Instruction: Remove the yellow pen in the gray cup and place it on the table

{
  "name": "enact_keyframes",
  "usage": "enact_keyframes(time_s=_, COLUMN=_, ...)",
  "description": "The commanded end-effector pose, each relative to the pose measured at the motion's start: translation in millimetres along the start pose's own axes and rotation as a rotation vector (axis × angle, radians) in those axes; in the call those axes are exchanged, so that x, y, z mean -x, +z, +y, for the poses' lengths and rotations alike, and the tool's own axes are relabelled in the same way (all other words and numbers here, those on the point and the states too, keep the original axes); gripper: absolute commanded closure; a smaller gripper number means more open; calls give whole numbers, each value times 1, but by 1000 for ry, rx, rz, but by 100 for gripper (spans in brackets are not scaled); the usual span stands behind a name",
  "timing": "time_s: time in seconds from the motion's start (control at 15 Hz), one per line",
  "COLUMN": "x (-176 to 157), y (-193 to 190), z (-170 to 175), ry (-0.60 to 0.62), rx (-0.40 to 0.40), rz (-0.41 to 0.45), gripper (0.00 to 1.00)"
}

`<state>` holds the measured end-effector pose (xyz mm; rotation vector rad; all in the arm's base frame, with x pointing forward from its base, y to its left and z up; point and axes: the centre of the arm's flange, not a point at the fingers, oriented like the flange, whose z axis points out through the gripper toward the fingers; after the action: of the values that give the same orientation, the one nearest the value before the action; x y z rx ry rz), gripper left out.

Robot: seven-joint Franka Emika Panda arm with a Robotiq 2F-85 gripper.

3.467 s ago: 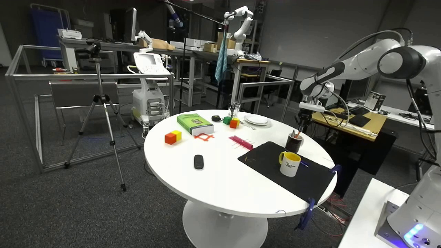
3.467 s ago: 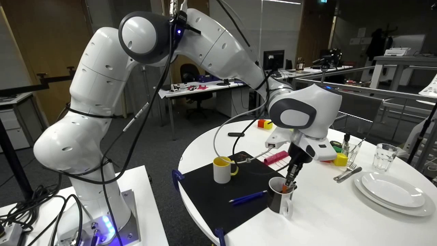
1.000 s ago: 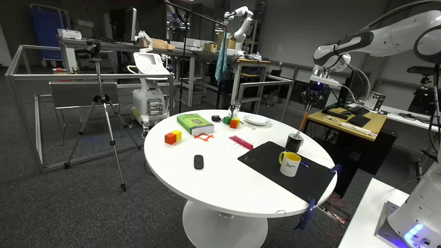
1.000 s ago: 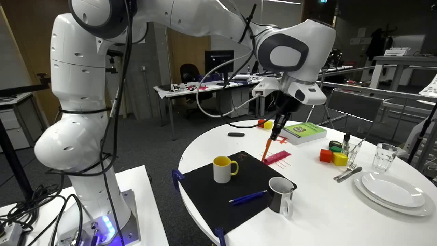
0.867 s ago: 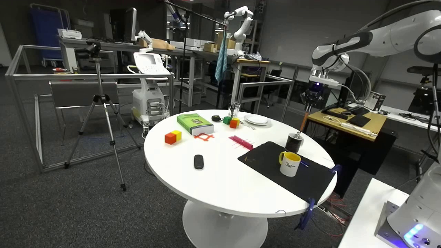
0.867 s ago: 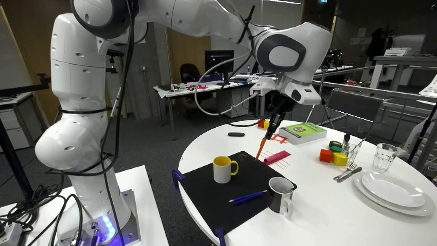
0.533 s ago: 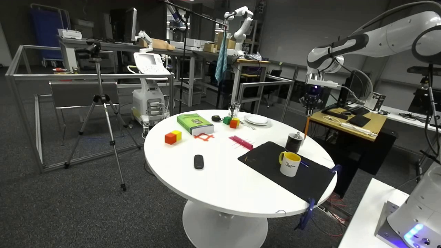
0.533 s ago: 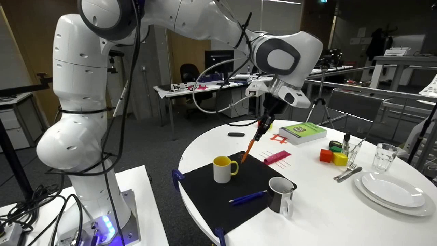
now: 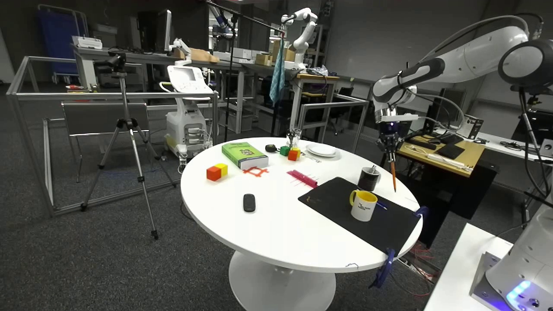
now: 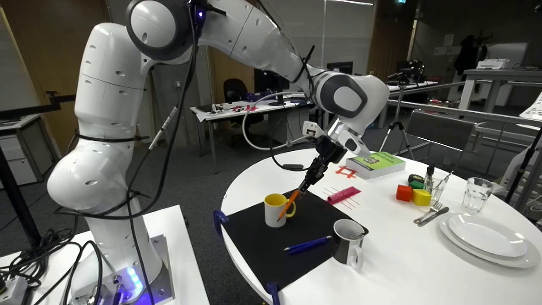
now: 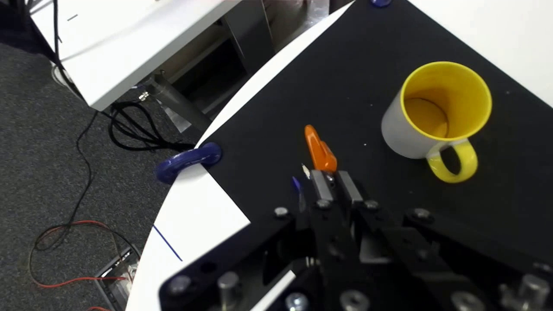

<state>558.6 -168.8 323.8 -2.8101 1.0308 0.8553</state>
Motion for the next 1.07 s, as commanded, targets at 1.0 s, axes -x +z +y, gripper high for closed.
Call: enact_keyframes(time_s=1.0, x=-21, y=30, z=-9, ry=-5, rx=92, rz=-33, gripper=98)
